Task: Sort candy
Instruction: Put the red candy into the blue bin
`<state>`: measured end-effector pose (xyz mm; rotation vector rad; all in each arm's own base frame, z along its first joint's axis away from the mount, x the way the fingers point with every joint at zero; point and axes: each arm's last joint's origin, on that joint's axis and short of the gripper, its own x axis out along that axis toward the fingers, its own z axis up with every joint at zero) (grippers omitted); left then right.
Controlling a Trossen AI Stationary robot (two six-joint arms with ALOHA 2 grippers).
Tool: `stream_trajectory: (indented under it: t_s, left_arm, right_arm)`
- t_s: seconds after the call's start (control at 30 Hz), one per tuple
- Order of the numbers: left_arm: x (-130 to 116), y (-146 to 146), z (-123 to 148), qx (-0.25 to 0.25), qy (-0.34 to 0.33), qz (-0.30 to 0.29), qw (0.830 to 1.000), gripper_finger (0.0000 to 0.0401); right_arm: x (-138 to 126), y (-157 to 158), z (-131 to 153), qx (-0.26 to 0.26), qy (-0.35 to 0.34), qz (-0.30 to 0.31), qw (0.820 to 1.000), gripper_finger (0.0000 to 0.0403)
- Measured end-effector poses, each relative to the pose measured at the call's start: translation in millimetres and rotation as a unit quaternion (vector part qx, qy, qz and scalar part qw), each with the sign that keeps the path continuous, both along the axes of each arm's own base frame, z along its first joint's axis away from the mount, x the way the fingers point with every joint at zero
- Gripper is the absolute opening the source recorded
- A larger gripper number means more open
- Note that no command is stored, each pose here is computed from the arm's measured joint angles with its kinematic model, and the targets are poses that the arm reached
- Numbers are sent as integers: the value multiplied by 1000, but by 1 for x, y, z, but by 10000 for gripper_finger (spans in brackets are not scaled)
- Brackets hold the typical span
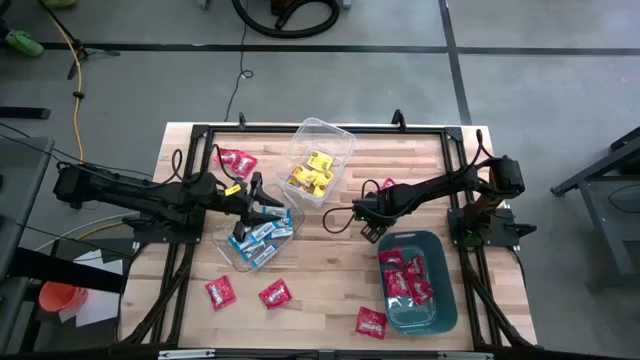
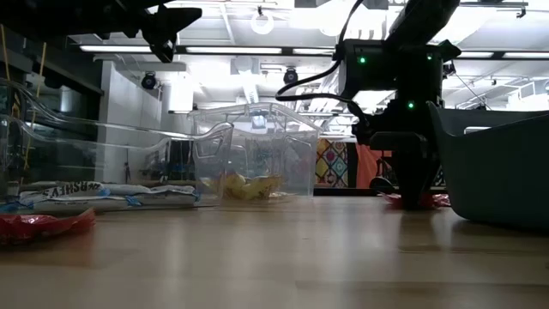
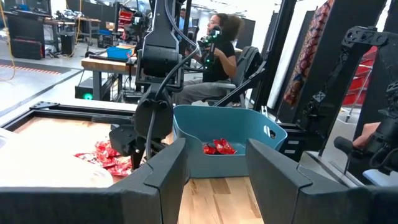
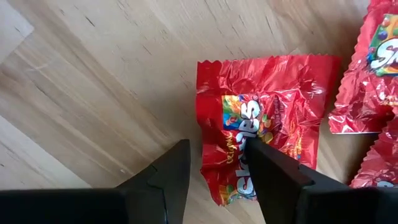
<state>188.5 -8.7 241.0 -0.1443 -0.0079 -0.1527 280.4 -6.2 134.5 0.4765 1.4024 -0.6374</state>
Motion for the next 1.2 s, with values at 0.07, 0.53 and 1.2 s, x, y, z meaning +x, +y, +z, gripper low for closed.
stream_trajectory:
  t_s: [0.07,0.53,1.2]
  left_arm:
    - [0,0,0,0,0,0,1000,154]
    - [0,0,0,0,0,0,1000,154]
    - [0,0,-7,-21,40,0,999,154]
  right_arm:
    - [0,0,0,-2,0,1,1000,145]
    - [31,17,56,-104,-12,73,992,10]
    - [-8,148,126,-89,12,213,973,6]
